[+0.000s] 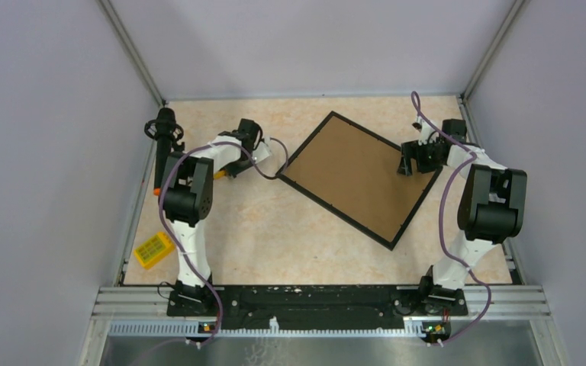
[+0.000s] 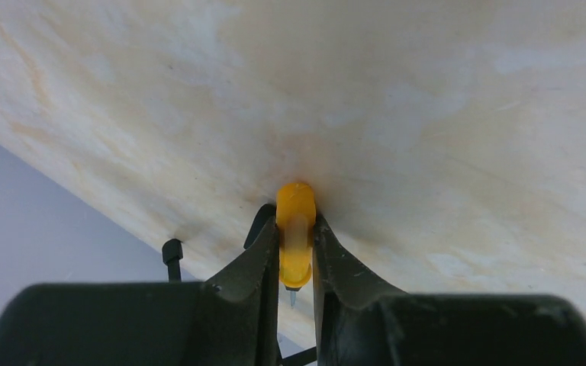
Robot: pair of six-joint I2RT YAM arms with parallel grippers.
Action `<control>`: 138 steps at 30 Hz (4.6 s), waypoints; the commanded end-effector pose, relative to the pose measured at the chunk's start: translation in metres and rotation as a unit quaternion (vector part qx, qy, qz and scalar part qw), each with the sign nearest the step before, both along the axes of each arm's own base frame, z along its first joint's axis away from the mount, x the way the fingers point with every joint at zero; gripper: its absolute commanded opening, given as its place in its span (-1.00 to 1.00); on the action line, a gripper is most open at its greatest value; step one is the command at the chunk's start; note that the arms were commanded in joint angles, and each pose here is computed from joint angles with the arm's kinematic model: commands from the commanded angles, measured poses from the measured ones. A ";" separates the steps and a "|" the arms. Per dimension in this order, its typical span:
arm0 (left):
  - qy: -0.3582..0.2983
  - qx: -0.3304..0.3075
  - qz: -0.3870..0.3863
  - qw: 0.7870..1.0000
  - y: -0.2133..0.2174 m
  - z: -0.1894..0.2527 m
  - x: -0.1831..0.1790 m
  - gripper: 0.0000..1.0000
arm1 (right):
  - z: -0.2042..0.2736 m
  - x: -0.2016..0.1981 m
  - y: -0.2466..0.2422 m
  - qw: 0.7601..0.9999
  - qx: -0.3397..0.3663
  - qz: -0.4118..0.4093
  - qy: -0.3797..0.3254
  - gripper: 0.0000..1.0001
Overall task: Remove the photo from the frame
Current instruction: Pick up the screwdriver from the center of the board.
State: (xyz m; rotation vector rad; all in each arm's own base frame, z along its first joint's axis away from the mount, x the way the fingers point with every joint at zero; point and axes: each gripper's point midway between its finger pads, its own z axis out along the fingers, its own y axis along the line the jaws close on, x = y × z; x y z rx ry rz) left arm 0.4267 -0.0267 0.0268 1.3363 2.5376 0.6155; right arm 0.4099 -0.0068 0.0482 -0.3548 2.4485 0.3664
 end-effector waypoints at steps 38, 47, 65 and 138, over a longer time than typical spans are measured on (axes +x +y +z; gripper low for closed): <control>-0.119 -0.244 -0.170 0.947 -0.189 0.156 -0.022 -1.00 | 0.107 -0.043 0.080 0.986 0.133 0.095 -0.044 0.77; -0.100 -0.493 -0.216 0.837 -0.278 0.262 -0.095 -1.00 | 0.196 -0.092 0.192 0.926 0.306 0.202 -0.084 0.80; 0.003 -0.813 -0.056 0.580 -0.260 0.385 -0.108 -1.00 | 0.280 -0.133 0.299 0.847 0.387 0.306 -0.196 0.79; 0.269 -0.673 -0.158 0.671 -0.281 0.251 -0.235 -0.24 | 0.206 -0.232 0.296 0.849 0.225 0.470 -0.087 -1.00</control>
